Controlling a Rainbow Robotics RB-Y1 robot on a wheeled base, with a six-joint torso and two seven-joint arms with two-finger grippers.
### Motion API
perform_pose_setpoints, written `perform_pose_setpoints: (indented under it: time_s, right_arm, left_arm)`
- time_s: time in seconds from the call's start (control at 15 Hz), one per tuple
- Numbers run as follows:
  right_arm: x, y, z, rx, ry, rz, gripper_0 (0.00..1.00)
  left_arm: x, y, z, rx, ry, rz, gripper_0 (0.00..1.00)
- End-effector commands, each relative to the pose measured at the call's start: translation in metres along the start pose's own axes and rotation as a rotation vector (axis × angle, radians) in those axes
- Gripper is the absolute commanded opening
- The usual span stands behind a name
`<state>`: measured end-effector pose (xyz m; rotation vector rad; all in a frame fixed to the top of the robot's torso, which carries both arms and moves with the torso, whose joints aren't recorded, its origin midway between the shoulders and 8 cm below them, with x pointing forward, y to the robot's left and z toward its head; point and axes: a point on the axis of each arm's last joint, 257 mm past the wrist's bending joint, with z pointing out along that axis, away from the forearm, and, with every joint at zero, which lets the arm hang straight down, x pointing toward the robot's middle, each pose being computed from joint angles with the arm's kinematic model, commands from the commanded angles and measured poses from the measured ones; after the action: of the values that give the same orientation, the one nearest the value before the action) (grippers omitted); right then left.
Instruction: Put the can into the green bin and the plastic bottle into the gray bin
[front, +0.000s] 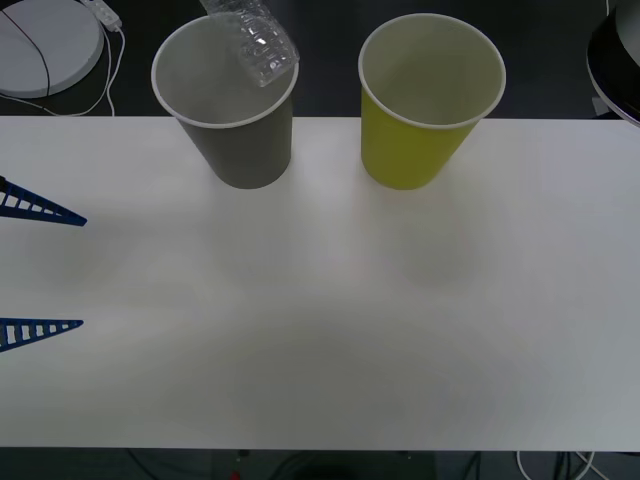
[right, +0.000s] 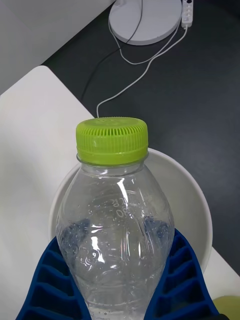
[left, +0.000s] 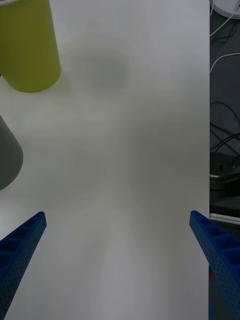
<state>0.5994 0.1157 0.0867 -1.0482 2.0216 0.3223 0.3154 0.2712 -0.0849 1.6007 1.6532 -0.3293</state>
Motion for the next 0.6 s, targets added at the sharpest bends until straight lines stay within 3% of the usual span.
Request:
perform_pose_setpoints:
  time_s: [0.07,0.6]
  right_arm:
    - [-0.005,0.008,0.005,0.0,-0.004,-0.006,0.0]
    - [-0.01,0.019,0.014,0.002,-0.013,-0.014,0.0]
  left_arm:
    - [0.0,0.0,0.0,0.0,0.0,0.0,1.0]
    - [0.0,0.0,0.0,0.0,0.0,0.0,1.0]
